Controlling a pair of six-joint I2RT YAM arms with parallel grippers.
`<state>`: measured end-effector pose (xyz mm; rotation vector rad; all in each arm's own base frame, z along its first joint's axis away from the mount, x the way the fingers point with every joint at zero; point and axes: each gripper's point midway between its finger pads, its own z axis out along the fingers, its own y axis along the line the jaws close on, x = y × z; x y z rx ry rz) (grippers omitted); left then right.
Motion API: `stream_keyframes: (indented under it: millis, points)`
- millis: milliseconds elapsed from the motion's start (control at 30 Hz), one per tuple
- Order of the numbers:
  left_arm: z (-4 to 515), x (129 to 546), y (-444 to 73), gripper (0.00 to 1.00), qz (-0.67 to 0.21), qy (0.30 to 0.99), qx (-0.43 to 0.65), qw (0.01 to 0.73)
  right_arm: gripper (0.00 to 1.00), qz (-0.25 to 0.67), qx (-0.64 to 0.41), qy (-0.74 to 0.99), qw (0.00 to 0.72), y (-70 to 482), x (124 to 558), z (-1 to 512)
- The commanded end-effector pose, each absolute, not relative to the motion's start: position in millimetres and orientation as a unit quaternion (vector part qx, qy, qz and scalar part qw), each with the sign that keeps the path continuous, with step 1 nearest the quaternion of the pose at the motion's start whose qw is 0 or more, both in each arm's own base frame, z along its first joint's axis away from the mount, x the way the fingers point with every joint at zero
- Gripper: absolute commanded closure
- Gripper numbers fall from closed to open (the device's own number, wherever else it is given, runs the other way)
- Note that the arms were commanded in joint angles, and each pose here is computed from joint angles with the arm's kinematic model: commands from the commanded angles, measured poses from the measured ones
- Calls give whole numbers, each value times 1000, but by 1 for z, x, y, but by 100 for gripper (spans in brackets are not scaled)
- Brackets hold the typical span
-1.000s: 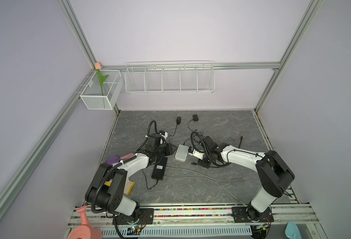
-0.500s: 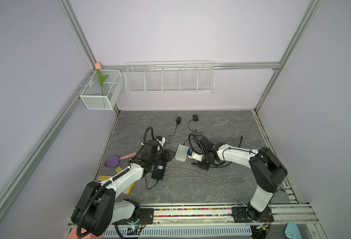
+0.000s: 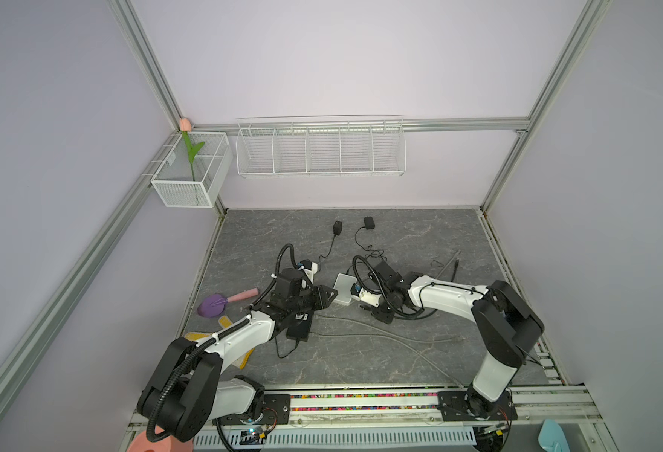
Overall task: Insert the plug into the switch port
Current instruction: 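Grasp the black ethernet plug with the right gripper while the left gripper grips the box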
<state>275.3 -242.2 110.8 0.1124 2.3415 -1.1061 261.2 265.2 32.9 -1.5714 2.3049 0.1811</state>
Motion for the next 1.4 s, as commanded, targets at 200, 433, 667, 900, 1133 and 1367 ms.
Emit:
stream_keyframes:
  millis: [200, 433, 667, 900, 1133, 1367]
  points:
    - [122, 283, -279, 56, -496, 832, 7, 248, 93, -17, -552, 765, 332, 282, 283, 82]
    - [122, 284, -301, 56, -526, 818, 9, 234, 93, -19, -555, 748, 363, 293, 278, 94]
    - [116, 285, -308, 58, -532, 816, 5, 225, 93, -20, -558, 745, 364, 291, 272, 89]
    - [119, 287, -309, 62, -536, 812, 1, 230, 93, -15, -564, 741, 364, 293, 268, 90]
    - [119, 285, -311, 71, -538, 812, 4, 227, 93, -17, -562, 742, 365, 295, 268, 90]
    - [119, 283, -310, 86, -539, 811, 2, 228, 93, -18, -559, 744, 366, 297, 270, 89]
